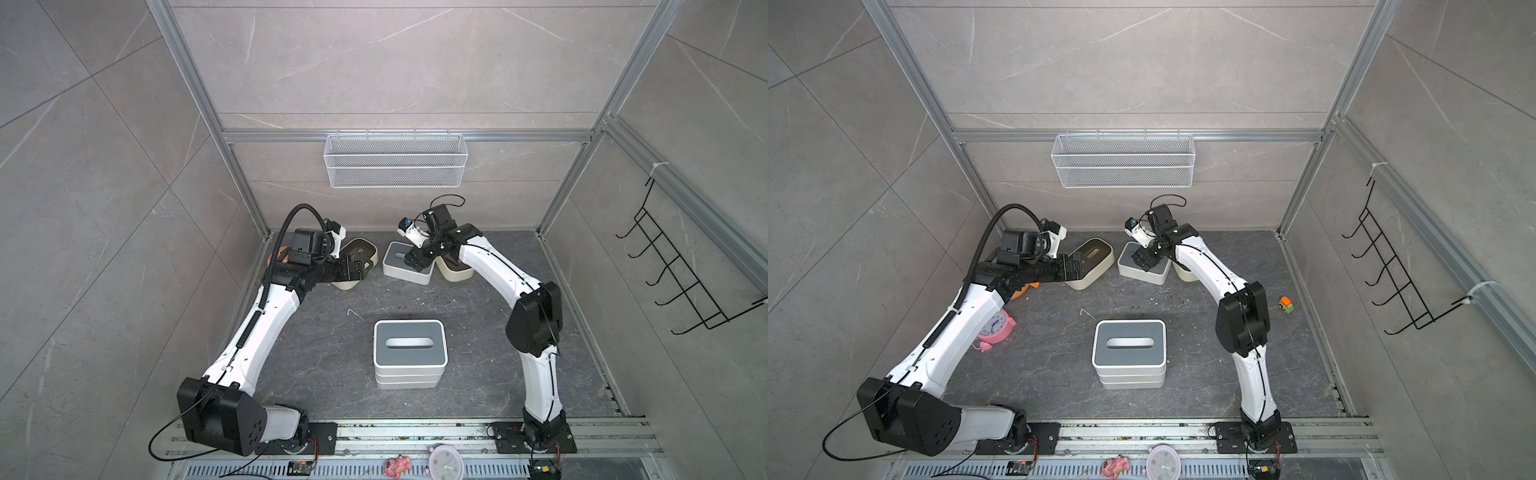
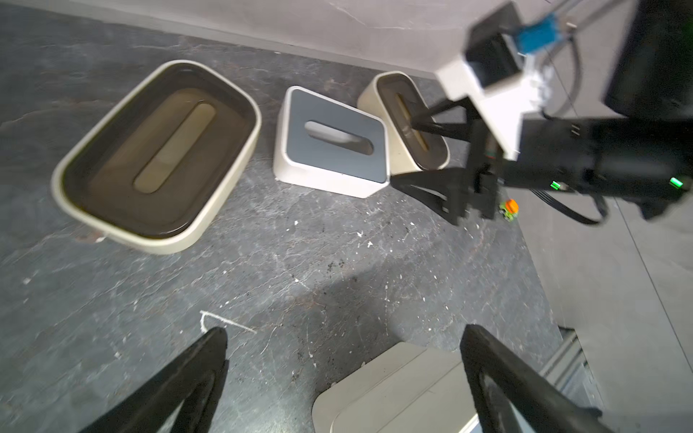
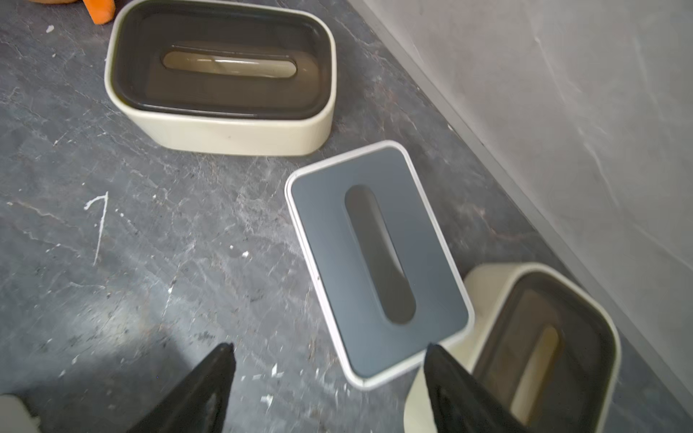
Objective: Stack the tissue boxes
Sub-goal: Pick up the tissue box from the center of the board.
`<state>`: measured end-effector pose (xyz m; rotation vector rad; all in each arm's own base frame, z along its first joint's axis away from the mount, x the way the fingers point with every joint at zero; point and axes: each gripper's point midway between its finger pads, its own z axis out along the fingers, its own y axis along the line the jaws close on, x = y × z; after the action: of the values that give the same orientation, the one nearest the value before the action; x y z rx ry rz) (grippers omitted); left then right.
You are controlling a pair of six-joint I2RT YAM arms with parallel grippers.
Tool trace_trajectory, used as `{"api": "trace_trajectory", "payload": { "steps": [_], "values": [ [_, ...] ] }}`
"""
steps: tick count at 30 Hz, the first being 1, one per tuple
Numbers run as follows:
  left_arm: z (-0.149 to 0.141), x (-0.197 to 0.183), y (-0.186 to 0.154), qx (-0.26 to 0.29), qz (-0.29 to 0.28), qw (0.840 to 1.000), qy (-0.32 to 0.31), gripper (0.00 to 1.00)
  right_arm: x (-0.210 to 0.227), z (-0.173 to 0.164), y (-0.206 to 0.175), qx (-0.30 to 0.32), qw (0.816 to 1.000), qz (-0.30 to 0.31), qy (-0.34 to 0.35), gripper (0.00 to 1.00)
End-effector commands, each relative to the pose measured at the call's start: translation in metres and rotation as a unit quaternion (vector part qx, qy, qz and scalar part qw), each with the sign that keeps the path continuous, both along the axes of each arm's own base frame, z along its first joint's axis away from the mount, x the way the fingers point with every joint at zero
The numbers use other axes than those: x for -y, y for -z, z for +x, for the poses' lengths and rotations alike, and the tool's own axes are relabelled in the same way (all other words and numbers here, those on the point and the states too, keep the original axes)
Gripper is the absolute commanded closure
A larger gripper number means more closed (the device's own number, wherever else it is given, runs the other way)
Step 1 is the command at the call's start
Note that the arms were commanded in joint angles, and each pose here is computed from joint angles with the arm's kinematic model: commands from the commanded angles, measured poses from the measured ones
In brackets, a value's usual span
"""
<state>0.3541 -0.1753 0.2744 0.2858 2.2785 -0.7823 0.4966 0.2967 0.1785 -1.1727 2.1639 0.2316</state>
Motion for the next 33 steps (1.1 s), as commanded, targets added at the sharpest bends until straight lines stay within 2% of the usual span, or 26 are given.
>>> {"api": "trace_trajectory", "payload": {
  "steps": [1,7,8,13,19,33],
  "values": [
    [-0.001,0.022,-0.026,0.103,-0.02,0.989,0.105,0.0,-0.009,0.005,0.011,-0.026,0.998,-0.005,-0.052,0.2],
    [0.008,0.01,-0.008,0.118,0.008,0.99,0.075,0.0,-0.03,0.018,0.02,-0.039,0.996,0.018,-0.079,0.22],
    [0.01,0.006,-0.005,0.12,0.014,0.991,0.065,0.0,-0.032,0.018,0.033,-0.052,0.995,0.016,-0.086,0.22],
    [0.014,-0.007,-0.008,0.128,0.031,0.991,0.033,0.0,-0.029,0.013,0.053,-0.069,0.992,-0.007,-0.101,0.22],
    [0.021,-0.013,-0.011,0.116,0.0,0.993,0.012,0.0,-0.022,0.004,0.067,-0.086,0.989,-0.029,-0.116,0.22],
    [0.019,-0.017,-0.011,0.114,0.004,0.993,0.012,0.0,-0.012,0.012,0.095,-0.087,0.99,-0.064,-0.092,0.22]
  ]
}}
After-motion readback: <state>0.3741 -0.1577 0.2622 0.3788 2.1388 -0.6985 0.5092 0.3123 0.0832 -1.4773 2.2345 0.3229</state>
